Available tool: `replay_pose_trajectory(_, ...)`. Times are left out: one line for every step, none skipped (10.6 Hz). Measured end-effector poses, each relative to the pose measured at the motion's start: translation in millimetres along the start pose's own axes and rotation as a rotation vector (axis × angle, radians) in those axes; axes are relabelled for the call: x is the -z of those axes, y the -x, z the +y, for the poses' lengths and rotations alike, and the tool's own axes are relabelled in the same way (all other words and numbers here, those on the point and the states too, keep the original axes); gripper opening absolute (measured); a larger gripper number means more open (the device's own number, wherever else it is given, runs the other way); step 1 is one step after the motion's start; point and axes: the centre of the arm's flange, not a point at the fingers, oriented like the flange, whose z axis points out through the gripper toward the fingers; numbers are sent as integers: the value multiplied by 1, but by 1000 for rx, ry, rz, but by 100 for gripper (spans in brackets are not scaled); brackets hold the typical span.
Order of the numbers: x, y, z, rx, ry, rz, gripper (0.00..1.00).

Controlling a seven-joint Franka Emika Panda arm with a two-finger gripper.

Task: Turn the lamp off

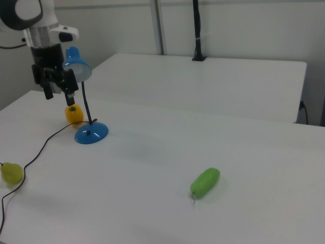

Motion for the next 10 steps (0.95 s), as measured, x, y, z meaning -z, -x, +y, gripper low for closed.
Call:
replay_pose_trajectory(11, 2, 24, -46, -5, 5, 100)
replay_pose_trajectory(15, 1, 48, -90, -16, 9, 100)
replay_pose_trajectory(16, -1, 60, -108, -31, 10, 100)
replay_pose_trajectory(18, -4, 73, -106, -57, 31, 100)
replay_pose_trajectory(22, -8, 77, -67, -80, 64, 100)
replay_pose_trajectory(25, -12, 76, -12, -91, 106, 100)
replay_pose_trajectory(26, -17, 74, 30, -92, 142, 100)
replay_pose_trajectory(24, -20, 69, 56, -91, 161, 100)
replay_pose_trajectory(21, -21, 62, 73, -91, 164, 100)
replay_pose_trajectory(21, -21, 60, 80, -91, 168, 100)
